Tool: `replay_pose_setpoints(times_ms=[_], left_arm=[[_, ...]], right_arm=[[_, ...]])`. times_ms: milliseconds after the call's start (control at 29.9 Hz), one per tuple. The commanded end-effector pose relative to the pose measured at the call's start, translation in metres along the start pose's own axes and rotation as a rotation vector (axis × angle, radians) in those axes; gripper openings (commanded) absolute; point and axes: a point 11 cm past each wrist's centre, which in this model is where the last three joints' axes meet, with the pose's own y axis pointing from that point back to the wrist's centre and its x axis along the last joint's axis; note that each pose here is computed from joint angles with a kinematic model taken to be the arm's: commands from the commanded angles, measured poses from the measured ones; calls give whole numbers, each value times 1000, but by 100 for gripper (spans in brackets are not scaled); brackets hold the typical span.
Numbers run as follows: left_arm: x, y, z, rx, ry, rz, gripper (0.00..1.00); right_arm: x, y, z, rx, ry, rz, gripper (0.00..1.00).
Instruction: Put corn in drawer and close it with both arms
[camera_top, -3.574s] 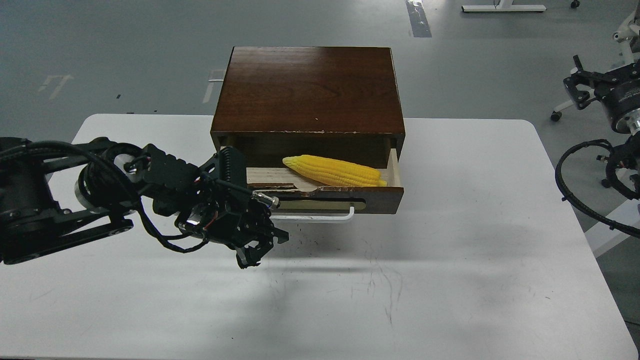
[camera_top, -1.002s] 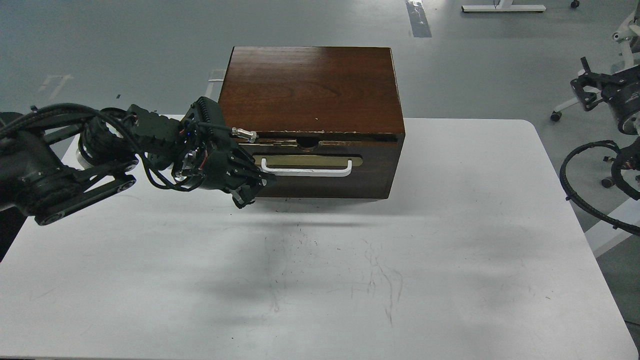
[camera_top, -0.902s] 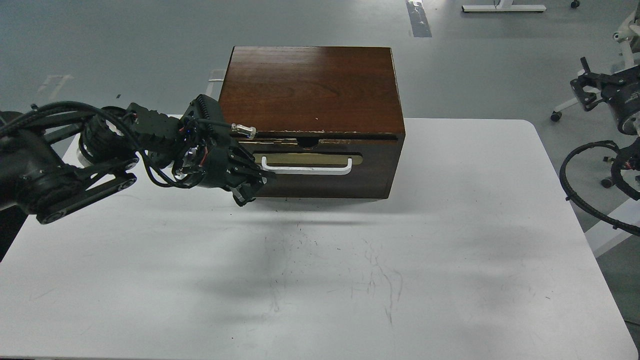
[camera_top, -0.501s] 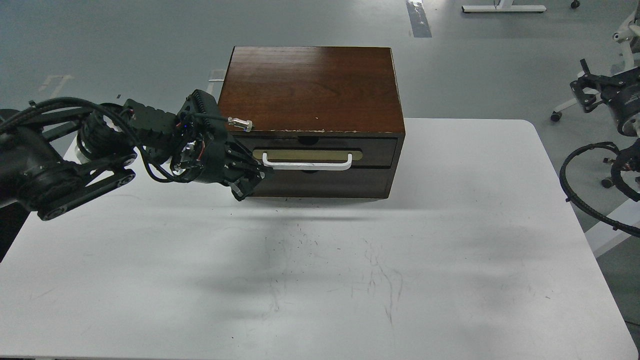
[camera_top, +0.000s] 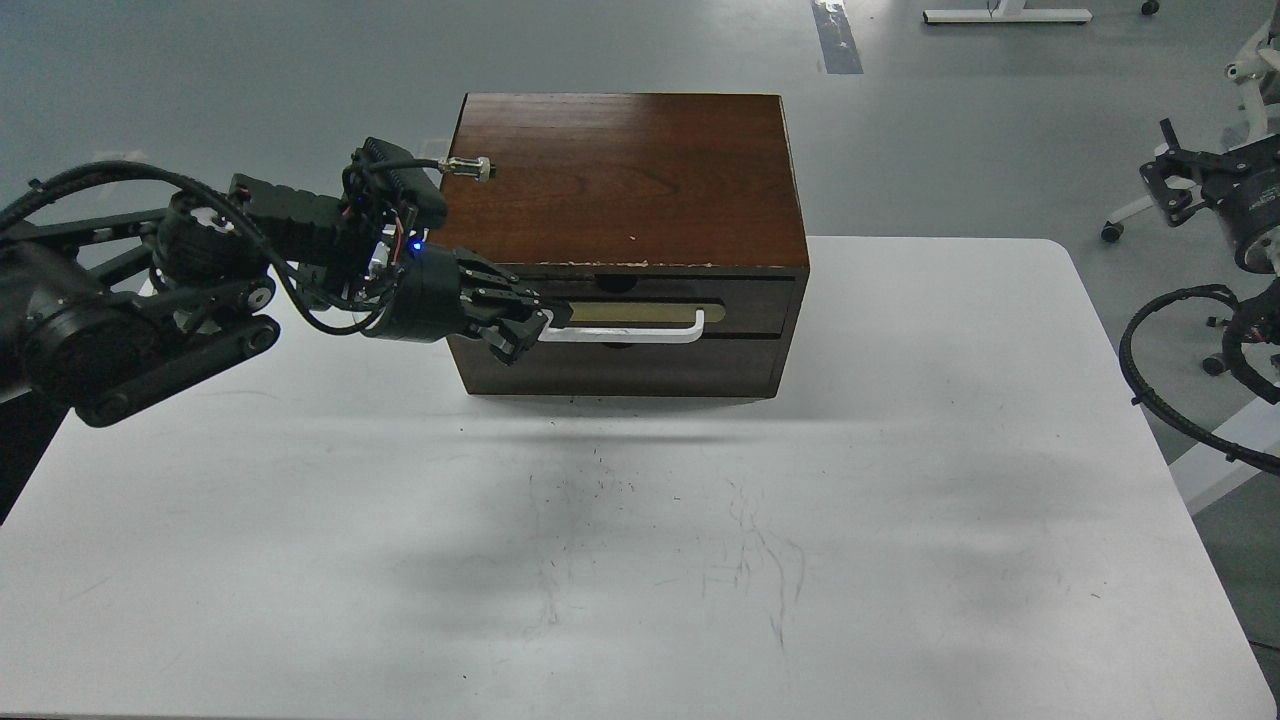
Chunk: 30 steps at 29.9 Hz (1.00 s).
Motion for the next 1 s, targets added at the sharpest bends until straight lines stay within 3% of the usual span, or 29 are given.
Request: replay_pose_setpoints(times_ms=[0,33,100,134,534,735,835,969], left_arm=[[19,9,1,-41,130,113,79],[19,9,1,-41,131,114,79],[46,19,6,-132,330,269,95],[52,21,7,-155,382,304,96],[123,133,-45,-519,1155,961,98],[103,184,-125,-533,1405,1328,98],[57,205,-165,-526,1530,1513,98],[15,211,-186,-453,1594,1632,98]], right_arm=[[1,0,1,-1,0,2,100],[1,0,1,-1,0,2,100],[-1,0,0,3,-2,-1,100],[-1,0,0,3,-2,-1,100],[-20,-11,-8,15,5,-42,100],[-31,-17,-5,-4,5,-64,100],[-42,-22,-9,5,3,-85,100],[-42,-22,-6,2,-3,-87,100]])
